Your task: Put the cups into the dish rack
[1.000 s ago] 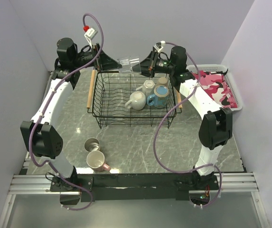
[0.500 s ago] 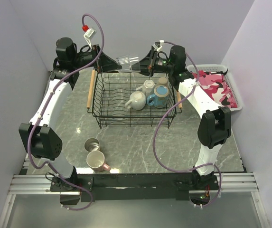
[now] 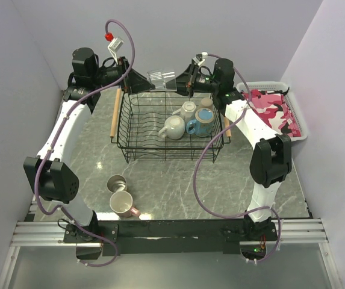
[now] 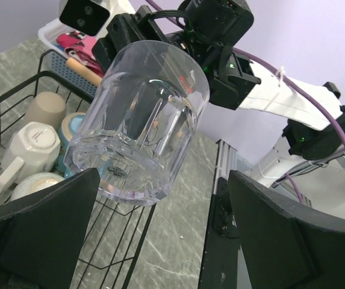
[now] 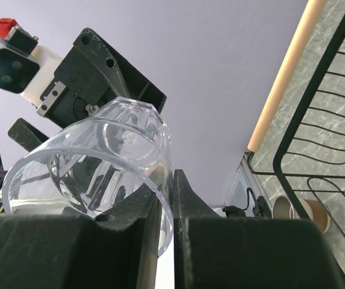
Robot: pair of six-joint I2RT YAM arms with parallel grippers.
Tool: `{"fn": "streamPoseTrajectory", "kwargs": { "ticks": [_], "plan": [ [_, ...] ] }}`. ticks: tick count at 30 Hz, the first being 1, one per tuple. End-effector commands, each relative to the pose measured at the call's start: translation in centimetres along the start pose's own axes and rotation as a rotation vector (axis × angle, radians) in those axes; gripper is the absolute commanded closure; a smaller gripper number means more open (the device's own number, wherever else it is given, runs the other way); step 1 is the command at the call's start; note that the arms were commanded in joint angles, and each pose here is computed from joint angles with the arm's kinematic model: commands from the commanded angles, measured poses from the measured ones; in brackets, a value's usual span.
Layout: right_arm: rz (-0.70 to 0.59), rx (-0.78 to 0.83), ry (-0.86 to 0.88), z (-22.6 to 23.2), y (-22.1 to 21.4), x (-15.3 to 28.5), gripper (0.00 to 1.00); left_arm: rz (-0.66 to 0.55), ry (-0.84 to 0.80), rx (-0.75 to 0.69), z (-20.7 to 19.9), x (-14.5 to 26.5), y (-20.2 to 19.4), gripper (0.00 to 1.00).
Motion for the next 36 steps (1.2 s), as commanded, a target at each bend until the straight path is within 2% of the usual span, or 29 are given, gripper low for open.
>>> {"fn": "streamPoseTrajectory", "kwargs": {
  "ticks": [1, 7, 13, 20, 24, 25, 30, 36],
  "plan": [
    [0.115, 0.158, 0.164, 6.4, -3.7, -0.8, 1.0, 0.071, 0.055, 0.066, 1.6, -0.9, -2.8, 0.04],
    [0.11, 0.176, 0.153, 6.6, -4.1, 0.3, 1.0, 0.017, 0.159, 0.026, 4.5, 0.6, -1.5, 0.03],
    [0.111, 0.167, 0.148, 6.3, -4.1, 0.6, 1.0, 0.002, 0.169, 0.002, 4.8, 0.6, -0.6, 0.04],
    [0.116, 0.15, 0.158, 5.9, -3.8, 0.3, 1.0, -0.05, 0.074, 0.07, 3.2, 0.3, 0.4, 0.04],
    [0.132, 0.138, 0.159, 5.5, -3.7, -0.4, 1.0, -0.077, -0.043, 0.104, 1.1, -0.1, 1.6, 0.04],
    [0.137, 0.136, 0.161, 5.3, -3.7, -0.7, 1.0, -0.075, -0.067, 0.158, 0.6, -0.3, 1.7, 0.03],
    [0.135, 0.128, 0.171, 5.3, -3.5, -1.2, 1.0, -0.067, -0.141, 0.148, -1.4, -1.1, 2.2, 0.01],
    [0.128, 0.119, 0.173, 5.1, -3.3, -1.4, 1.0, -0.045, -0.144, 0.147, -1.9, -1.7, 1.5, 0.17]
  ]
}}
Point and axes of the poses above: each gripper's point midway between its finger pads, its own x axis back along the fingers, its own z axis along the line the jaws close on, y = z × x, the point moved 3 cm from there along x, back along the fingers, and after that the axes turned 1 degree about -x, right-handed, at the moved point
